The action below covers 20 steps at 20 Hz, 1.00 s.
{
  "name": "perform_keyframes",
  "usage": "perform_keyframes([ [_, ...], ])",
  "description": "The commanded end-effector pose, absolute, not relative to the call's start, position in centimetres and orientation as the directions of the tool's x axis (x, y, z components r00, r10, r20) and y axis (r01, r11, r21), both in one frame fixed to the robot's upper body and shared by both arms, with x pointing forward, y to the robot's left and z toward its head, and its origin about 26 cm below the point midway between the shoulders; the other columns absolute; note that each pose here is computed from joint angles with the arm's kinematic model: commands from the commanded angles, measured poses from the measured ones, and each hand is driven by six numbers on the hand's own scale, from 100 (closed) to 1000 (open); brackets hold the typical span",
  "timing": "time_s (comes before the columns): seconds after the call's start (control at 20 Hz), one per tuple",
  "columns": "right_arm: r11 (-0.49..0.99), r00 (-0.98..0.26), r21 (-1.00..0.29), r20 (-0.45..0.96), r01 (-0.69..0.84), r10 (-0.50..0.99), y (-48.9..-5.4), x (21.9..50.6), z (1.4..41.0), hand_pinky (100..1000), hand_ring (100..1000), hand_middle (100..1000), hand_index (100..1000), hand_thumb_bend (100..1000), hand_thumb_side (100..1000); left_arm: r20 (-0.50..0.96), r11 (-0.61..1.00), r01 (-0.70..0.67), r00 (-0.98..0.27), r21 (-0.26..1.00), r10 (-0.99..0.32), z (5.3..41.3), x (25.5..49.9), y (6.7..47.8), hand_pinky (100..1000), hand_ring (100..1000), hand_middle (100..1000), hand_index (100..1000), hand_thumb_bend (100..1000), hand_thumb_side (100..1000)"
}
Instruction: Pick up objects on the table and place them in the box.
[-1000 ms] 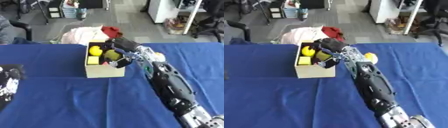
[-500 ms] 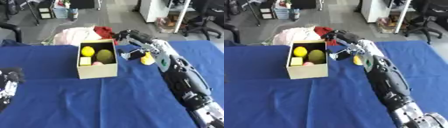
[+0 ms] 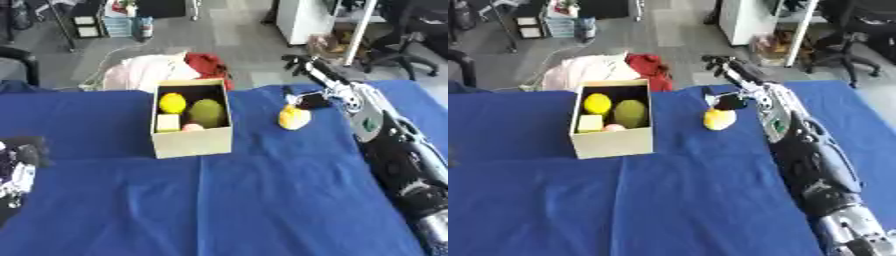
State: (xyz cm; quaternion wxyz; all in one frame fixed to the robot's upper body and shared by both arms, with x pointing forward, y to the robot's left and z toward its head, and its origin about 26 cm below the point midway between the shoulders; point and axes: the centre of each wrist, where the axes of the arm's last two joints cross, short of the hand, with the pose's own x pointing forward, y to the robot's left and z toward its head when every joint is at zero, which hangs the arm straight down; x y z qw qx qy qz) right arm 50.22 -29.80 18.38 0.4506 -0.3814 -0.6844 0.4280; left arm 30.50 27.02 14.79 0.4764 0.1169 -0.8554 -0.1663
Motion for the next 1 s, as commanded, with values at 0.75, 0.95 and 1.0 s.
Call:
perform_keyframes([
  [0.75, 0.275, -0.054, -0.961, 0.275, -0.014, 0.960, -31.9, 50.0, 14.3, 816, 793, 845, 965, 100, 339, 0.753, 0.913, -0.043, -0.549, 0.407, -0.362, 15.8, 30.4, 27.1, 790, 560, 565, 716, 100, 587],
  [0.95, 0.247, -0.053, -0.969, 0.248, -0.033, 0.967, -31.8, 50.0, 14.1, 821, 796, 839, 951, 100, 295, 0.753, 0.912, -0.042, -0.550, 0.408, -0.362, 15.9, 30.4, 27.1, 790, 560, 565, 716, 100, 588],
  [1.0, 0.237, -0.053, -0.971, 0.239, -0.037, 0.970, -31.7, 50.0, 14.1, 821, 796, 832, 939, 100, 248, 0.753, 0.912, -0.042, -0.550, 0.409, -0.362, 15.9, 30.5, 27.1, 790, 561, 565, 716, 100, 588],
])
